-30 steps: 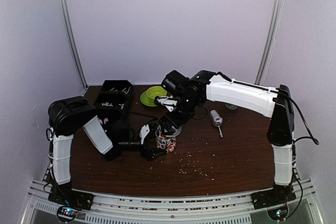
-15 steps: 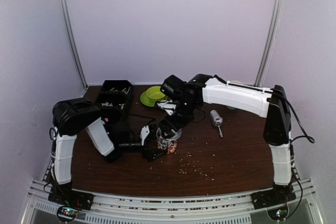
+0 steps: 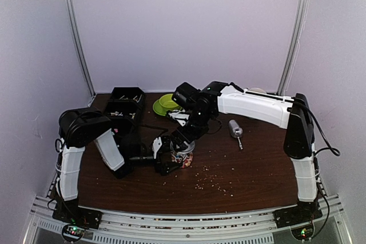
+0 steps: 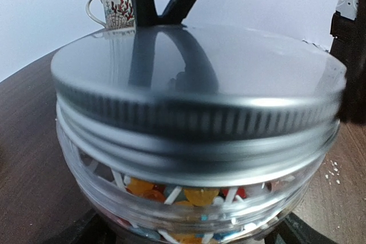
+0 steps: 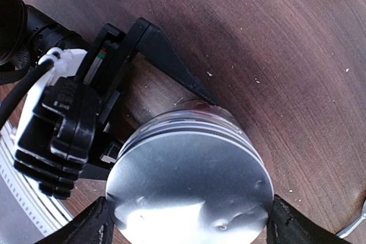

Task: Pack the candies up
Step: Place the box lid on the packing bottle.

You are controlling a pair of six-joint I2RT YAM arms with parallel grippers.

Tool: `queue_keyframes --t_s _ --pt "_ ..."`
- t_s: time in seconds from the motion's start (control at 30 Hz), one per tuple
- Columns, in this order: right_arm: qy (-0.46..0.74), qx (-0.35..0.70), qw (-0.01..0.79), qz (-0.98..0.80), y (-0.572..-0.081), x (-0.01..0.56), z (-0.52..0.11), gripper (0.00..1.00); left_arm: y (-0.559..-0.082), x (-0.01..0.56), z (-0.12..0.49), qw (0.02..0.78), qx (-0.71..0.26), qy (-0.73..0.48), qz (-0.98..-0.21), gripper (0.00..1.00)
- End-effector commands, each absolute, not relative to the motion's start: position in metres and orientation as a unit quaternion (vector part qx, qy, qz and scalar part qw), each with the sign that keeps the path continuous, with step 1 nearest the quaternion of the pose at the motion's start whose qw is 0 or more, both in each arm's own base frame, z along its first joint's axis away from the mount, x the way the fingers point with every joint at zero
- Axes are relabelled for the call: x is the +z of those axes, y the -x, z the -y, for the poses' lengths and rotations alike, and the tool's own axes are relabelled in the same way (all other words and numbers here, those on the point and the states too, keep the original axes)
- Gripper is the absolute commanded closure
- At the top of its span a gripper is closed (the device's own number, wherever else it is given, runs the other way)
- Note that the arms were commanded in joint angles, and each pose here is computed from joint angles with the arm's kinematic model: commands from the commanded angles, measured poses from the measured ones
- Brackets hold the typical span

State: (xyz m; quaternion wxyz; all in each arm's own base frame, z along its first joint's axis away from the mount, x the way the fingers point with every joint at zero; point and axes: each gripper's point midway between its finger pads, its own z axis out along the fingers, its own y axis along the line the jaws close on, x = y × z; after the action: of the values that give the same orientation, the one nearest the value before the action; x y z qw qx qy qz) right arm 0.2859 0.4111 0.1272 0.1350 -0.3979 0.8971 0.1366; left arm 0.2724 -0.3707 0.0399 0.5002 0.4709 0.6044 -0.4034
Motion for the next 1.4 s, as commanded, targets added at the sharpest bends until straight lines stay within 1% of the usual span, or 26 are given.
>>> queue_keyframes --t_s 0.0,0.73,1.07,1.37 --pt "0.398 0.142 0.139 -0.896 -0.285 0.132 -0.419 0.10 -0.268 0.046 0.372 0.513 -0.412 -0.472 -0.587 0.12" --pt "0.411 0.117 0.121 -0.896 -0.275 0.115 -0.417 0.10 -0.270 0.047 0.373 0.513 -0.415 -0.463 -0.592 0.13" --pt "0.393 0.081 0.132 -0.906 -0.281 0.109 -0.408 0.10 -0.279 0.044 0.369 0.519 -0.400 -0.443 -0.612 0.13" --pt "0.366 0.090 0.137 -0.916 -0.280 0.102 -0.412 0.10 -0.282 0.044 0.368 0.522 -0.396 -0.435 -0.617 0.16"
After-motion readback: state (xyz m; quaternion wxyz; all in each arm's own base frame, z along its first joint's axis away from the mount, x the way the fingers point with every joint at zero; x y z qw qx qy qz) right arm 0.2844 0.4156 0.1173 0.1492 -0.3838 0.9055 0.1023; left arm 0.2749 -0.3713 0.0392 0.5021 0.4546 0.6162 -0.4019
